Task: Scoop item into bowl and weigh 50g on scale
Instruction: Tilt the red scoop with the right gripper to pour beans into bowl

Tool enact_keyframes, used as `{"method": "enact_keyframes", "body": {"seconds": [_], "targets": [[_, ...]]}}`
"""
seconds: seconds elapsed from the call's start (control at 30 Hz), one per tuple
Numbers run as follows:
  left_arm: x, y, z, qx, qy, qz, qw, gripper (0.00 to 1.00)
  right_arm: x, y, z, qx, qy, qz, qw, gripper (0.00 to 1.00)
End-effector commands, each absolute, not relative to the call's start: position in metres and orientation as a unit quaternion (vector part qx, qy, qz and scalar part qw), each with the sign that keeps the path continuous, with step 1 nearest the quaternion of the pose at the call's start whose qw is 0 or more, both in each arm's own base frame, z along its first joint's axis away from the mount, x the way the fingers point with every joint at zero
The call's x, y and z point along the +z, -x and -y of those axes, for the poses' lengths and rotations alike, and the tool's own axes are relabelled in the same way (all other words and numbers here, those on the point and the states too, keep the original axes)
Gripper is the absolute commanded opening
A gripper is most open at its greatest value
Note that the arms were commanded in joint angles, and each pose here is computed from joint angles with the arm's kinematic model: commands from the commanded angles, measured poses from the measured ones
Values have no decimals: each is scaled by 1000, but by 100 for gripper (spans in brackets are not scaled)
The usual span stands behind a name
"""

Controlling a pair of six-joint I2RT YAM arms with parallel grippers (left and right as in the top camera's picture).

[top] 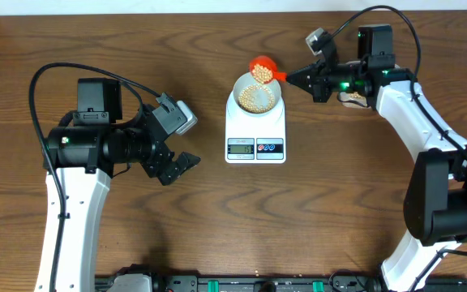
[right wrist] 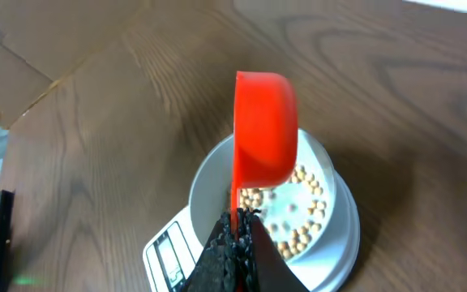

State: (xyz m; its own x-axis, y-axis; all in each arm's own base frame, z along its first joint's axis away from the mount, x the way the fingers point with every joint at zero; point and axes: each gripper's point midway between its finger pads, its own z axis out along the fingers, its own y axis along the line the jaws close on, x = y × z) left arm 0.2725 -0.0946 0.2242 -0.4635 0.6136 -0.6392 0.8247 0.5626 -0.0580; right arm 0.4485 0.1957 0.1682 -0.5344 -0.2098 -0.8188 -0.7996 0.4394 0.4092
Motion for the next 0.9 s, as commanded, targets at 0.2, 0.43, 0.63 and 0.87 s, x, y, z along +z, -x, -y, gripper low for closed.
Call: {"method": "enact_keyframes", "body": {"seconds": [0.2,0.43,0.63,0.87], "targets": [[228,-276,93,-174,-437,-832,293,98,160,-445,-197,406,327,-782,342,1],[228,-276,93,-174,-437,-832,293,98,166,-445,-197,401,336,-776,352,1],[228,-276,93,-174,-437,-832,293,98,166,-445,-195,385,342,-780,356,1],[228,-276,93,-174,-437,-832,293,98,176,-444,-196,374,352,-775,368,1]]}}
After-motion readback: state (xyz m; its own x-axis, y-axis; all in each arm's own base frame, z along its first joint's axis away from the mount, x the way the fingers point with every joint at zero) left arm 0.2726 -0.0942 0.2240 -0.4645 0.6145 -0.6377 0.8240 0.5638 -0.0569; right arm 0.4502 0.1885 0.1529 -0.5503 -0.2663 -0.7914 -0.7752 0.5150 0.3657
